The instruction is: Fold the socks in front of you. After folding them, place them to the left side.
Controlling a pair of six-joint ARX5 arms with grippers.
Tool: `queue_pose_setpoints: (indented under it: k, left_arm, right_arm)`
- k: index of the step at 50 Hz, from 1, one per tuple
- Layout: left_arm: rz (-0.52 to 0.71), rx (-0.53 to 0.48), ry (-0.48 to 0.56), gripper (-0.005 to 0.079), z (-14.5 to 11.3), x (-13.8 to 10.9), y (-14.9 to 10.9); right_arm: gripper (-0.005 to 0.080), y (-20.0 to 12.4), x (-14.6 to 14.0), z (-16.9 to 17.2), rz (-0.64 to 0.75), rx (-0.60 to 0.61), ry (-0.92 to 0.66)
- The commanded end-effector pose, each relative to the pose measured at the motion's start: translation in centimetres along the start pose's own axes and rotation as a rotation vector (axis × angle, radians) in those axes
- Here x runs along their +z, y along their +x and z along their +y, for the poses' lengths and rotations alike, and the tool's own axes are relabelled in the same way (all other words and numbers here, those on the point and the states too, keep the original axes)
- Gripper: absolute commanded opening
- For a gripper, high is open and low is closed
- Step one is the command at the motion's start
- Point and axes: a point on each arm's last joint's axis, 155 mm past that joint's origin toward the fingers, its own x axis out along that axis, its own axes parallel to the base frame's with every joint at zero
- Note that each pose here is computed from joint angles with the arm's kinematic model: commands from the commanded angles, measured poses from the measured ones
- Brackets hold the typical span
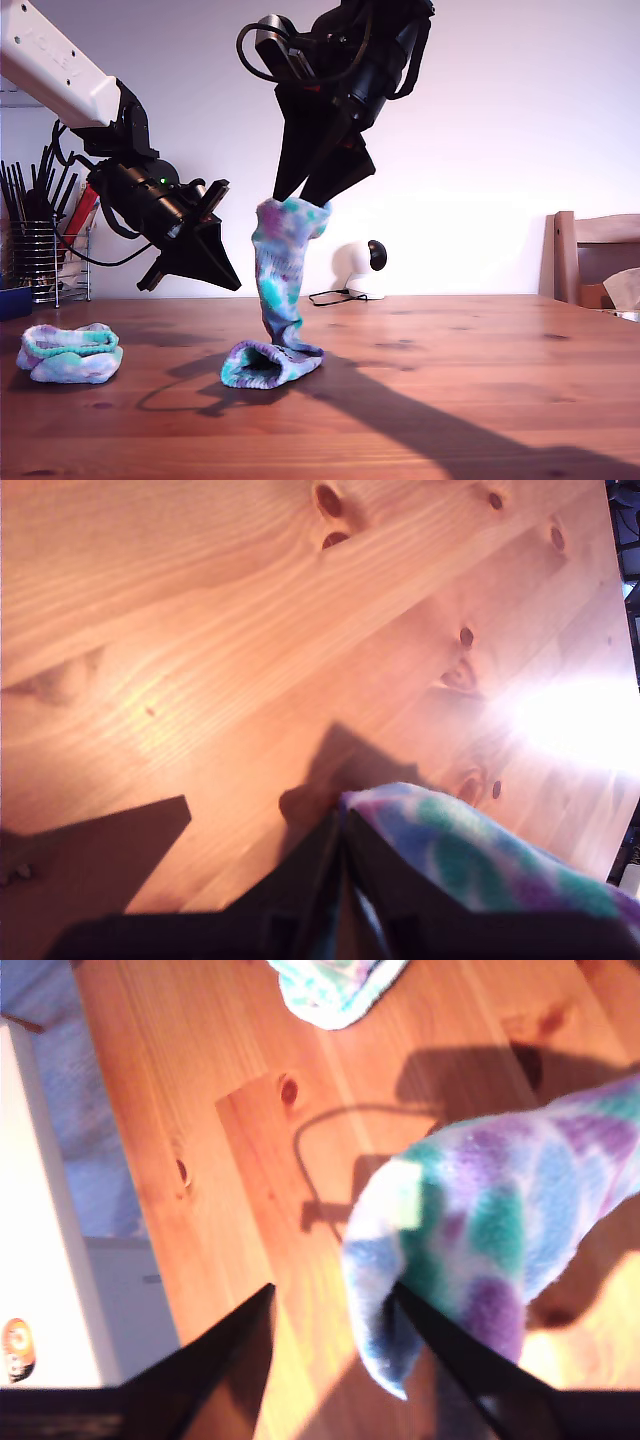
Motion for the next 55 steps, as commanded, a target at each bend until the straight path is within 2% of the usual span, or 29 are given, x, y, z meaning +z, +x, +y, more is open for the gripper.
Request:
queue_pose_setpoints:
  k: [1, 10, 20, 28, 43, 55]
  left_arm:
    - [-0.018, -0.003, 0.030, -0.0024, -1.1, 0.4, -0.8]
    - [-0.021, -0.003, 0.032, -0.0024, -1.1, 0.5, -0.9]
    - [-0.022, -0.024, 0.031, -0.0024, -1.5, 0.5, -0.9]
    - [-0.020, -0.033, 0.029, -0.0024, -1.7, 0.5, -0.9]
    - [0.064, -0.045, -0.004, -0.0024, -2.0, -1.9, -1.0]
    - [0.083, -0.025, -0.024, -0.0024, -2.3, -2.2, -0.4]
  right_arm:
    - [0.0341, 1.5, -0.7, -0.2, 0.038, 0.029, 0.030]
    - [0.0341, 1.9, -0.6, 0.8, 0.035, 0.068, 0.086]
    - [0.0341, 3.6, -1.9, 1.6, 0.097, 0.079, 0.086]
    - [0.0341, 3.5, -2.0, -0.6, 0.092, -0.003, 0.086]
    - [0.0340, 2.4, -1.8, -3.1, 0.040, -0.033, 0.119]
    - [0.0340, 2.0, -1.0, -4.0, -0.013, -0.039, 0.122]
